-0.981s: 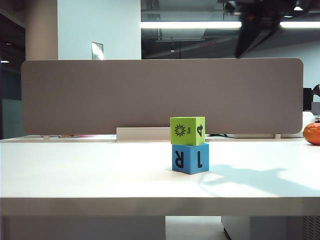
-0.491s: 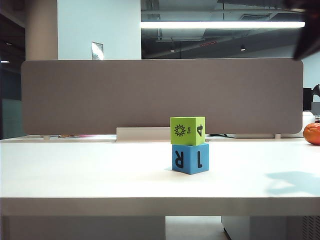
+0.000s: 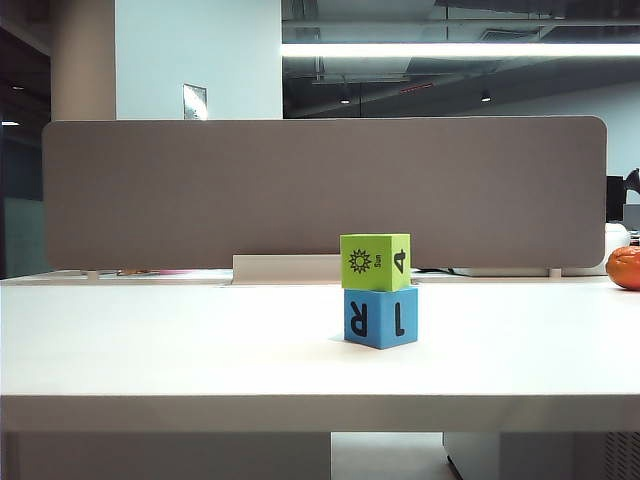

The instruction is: Stack one letter block on top of another letter block.

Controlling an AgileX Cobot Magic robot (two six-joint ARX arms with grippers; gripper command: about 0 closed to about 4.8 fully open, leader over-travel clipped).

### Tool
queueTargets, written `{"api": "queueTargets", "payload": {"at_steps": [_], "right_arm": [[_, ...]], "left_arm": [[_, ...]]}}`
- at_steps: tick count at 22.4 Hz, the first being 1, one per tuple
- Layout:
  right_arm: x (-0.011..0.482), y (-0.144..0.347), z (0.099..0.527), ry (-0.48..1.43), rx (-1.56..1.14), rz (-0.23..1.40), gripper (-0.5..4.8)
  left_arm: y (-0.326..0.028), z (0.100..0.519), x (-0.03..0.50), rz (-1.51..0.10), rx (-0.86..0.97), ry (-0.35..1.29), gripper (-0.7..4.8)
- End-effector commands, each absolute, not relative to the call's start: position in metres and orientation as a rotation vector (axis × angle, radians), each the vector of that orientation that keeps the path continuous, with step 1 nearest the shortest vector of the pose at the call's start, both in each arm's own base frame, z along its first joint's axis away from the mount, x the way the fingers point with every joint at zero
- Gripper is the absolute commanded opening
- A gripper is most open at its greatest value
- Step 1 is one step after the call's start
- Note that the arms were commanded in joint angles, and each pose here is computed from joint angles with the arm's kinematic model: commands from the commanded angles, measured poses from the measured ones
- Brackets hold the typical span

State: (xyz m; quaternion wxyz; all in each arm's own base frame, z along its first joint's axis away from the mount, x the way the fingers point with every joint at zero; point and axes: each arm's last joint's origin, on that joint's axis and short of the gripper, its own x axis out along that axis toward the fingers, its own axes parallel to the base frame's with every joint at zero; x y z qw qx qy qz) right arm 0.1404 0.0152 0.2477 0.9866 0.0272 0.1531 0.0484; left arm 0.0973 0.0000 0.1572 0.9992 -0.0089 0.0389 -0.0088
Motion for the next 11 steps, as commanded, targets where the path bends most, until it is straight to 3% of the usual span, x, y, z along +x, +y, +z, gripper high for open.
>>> {"api": "queueTargets", "payload": {"at_steps": [1, 11], "right_arm": [[0.130, 0.014, 0.241, 0.228, 0.099, 0.085, -0.05], [0.093, 0.008, 0.200, 0.052, 0.160, 0.022, -0.05]], "left_arm": [[0.000, 0.159, 0.097, -0.022, -0.017, 0.069, -0.05], [0.000, 0.159, 0.097, -0.022, -0.016, 0.069, -0.05]]}}
